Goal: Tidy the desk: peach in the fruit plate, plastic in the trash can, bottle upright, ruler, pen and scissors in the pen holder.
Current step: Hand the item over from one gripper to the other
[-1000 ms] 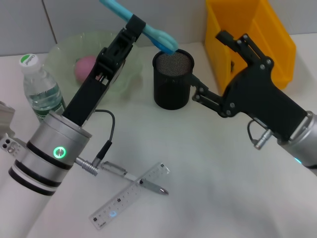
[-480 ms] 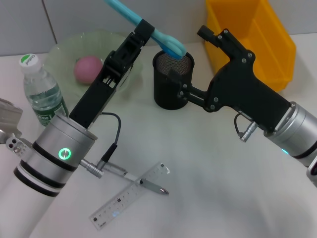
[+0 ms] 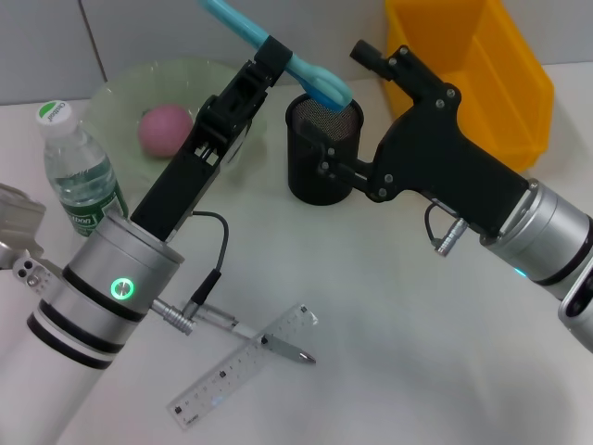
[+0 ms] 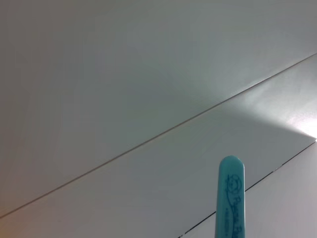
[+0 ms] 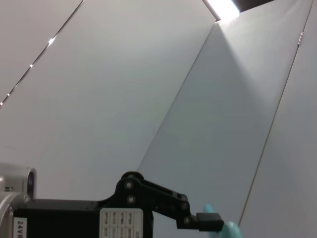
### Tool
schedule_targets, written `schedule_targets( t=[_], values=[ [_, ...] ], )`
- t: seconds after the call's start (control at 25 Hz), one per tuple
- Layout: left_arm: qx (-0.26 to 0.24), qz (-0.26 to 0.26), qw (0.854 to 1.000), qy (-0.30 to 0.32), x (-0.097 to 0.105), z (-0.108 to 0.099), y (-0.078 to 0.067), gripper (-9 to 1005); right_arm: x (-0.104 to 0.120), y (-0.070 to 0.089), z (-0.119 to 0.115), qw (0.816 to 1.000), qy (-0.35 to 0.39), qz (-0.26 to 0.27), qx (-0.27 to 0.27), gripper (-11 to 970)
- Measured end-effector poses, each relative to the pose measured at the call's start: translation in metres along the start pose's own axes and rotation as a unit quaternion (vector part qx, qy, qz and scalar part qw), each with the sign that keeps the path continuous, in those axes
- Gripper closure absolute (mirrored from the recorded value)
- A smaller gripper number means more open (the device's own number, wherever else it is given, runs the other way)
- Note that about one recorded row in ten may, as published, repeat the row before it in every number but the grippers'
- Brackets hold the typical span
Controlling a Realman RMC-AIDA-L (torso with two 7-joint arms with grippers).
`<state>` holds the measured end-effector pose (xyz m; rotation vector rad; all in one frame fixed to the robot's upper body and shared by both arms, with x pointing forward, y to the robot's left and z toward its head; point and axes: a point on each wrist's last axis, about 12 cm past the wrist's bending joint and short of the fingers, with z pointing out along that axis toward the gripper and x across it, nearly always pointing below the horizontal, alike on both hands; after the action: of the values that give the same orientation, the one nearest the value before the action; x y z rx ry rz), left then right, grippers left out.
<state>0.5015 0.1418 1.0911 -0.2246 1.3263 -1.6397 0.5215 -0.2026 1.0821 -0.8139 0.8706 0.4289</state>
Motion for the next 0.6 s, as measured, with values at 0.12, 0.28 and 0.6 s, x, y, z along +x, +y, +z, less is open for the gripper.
schedule_targets(
  t=[0.12,0.28,0.6],
  values=[
    [0.0,-0.002,1.0,0.0,0.0002,-0.0009,0.0001,755,0.0005,0.0005,0.0012,1.0,0.001,0.001,-0.001,185],
    [-0.001,-0.003,1.0,0.0,0.0002,-0.001,0.0001,754,0.0007,0.0016,0.0039,1.0,0.001,-0.004,-0.002,284],
    [-0.002,-0.006,1.0,0.0,0.0,-0.0017,0.0009,754,0.0009,0.0051,0.0072,1.0,-0.001,-0.013,0.0,553]
  ],
)
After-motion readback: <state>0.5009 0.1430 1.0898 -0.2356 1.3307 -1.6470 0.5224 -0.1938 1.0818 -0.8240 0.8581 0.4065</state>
